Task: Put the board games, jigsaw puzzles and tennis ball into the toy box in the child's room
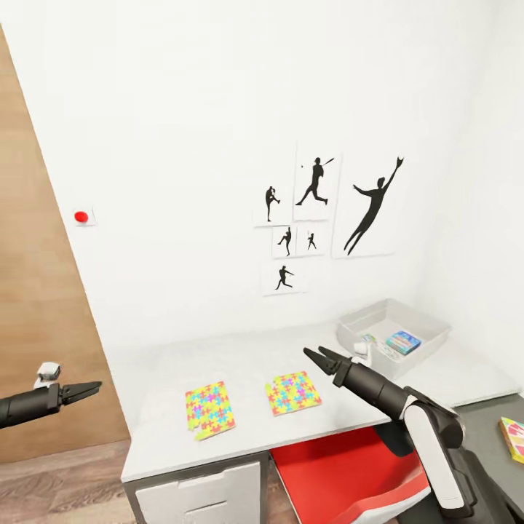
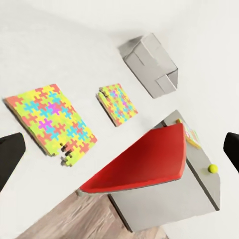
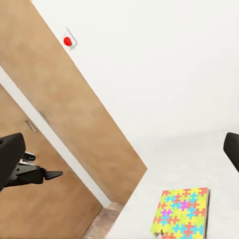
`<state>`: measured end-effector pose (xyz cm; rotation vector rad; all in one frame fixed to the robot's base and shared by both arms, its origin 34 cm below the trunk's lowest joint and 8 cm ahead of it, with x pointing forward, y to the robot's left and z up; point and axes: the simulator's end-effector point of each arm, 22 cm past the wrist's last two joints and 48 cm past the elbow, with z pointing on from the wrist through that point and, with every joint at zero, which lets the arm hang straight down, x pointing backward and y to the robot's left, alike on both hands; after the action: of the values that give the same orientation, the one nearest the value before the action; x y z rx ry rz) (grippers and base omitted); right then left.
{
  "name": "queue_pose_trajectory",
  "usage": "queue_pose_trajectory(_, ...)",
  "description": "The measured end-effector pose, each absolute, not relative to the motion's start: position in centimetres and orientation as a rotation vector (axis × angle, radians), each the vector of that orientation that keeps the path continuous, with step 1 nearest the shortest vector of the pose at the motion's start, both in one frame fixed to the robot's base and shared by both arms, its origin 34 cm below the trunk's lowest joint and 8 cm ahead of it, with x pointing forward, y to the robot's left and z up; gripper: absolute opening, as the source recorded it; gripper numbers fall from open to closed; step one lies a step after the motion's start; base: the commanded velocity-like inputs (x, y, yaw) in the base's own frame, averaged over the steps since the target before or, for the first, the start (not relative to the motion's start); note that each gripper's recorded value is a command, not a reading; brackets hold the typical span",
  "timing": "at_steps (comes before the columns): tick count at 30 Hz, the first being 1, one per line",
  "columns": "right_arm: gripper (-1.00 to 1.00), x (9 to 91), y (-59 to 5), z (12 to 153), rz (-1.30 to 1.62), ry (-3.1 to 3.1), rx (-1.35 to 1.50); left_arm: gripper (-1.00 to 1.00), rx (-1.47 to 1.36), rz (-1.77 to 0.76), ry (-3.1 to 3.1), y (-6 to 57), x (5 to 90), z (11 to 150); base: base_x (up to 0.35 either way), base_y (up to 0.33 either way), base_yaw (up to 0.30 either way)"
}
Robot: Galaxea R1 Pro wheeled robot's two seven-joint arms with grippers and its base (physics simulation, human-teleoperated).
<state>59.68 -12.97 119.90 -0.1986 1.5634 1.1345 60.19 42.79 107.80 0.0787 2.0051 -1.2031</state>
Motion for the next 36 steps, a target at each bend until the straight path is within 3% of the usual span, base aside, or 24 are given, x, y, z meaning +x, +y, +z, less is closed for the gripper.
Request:
queue_pose_trajectory(18,1.00,60.6,-13.5,118.0,1.033,1.633,-0.204,1.00,-0.322,-0.134,2.306,56.0,66.8,98.6,0.000,0.000,0.286)
queue_pose_trajectory(23,1.00,61.7,-14.7,116.9,0.963,1.678,-0.145,1.00,-0.333,-0.123,2.301,55.3,67.3,98.3,0.000,0.000,0.286)
queue_pose_trajectory(36,1.00,62.7,-15.2,115.1,0.887,1.739,-0.090,1.00,-0.172,-0.473,2.236,49.0,67.9,100.4,0.028,0.015,0.243)
